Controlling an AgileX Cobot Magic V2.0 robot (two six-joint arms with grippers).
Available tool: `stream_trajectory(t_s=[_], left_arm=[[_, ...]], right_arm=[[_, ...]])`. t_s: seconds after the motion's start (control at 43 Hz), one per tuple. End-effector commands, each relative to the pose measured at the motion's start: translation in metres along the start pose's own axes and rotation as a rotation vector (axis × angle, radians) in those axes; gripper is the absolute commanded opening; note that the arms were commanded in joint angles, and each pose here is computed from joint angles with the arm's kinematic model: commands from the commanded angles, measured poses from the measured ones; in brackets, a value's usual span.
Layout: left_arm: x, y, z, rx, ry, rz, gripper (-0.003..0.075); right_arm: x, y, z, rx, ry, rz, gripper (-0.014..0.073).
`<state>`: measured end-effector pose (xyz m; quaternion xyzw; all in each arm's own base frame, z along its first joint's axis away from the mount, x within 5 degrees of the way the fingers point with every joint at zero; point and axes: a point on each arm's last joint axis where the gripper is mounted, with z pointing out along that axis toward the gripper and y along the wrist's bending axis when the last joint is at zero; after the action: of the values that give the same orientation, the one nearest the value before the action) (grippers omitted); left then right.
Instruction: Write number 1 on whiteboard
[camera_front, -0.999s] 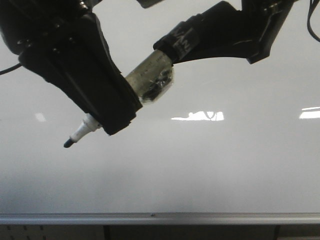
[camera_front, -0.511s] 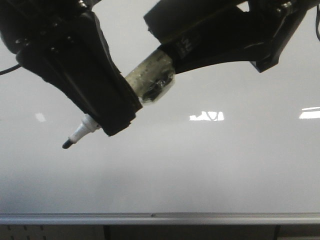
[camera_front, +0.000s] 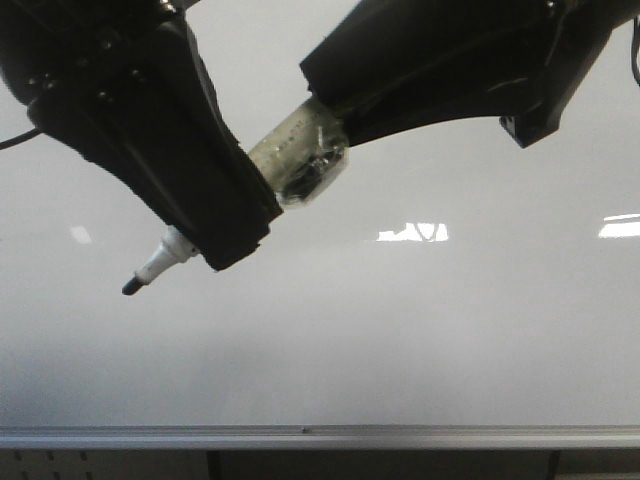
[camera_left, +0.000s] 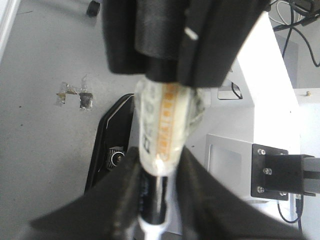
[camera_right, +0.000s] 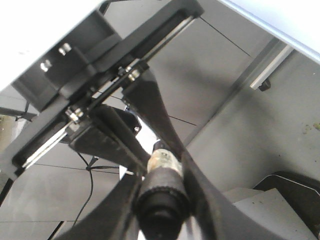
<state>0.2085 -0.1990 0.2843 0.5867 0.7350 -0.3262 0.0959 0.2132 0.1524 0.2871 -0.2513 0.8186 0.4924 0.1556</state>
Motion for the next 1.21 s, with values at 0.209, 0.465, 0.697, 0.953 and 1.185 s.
stream_trajectory(t_s=[0.209, 0.465, 0.697, 0.953, 1.185], left_arm=[[-0.011, -0.015, -0.015, 0.023, -0.071, 0.021, 0.0566], [-0.011, -0.015, -0.015, 0.021, -0.068, 0.022, 0.0515], [-0.011, -0.014, -0.015, 0.007, -0.064, 0.025, 0.0107], [-0.007, 0.003, -0.034, -0.254, -0.125, -0.12, -0.002], [0.022, -0.008, -0.087, -0.72, -0.461, -0.326, -0.002]], right_arm=[[-0.015, 0.007, -0.01, 0.088, -0.14, -0.054, -0.006], [-0.003, 0.017, -0.04, 0.356, -0.327, -0.205, -0.006], [0.026, 0.024, -0.07, 0.55, -0.6, -0.245, -0.006], [0.028, 0.023, -0.079, 0.615, -0.684, -0.247, -0.006], [0.021, 0.02, -0.086, 0.678, -0.754, -0.247, -0.006]])
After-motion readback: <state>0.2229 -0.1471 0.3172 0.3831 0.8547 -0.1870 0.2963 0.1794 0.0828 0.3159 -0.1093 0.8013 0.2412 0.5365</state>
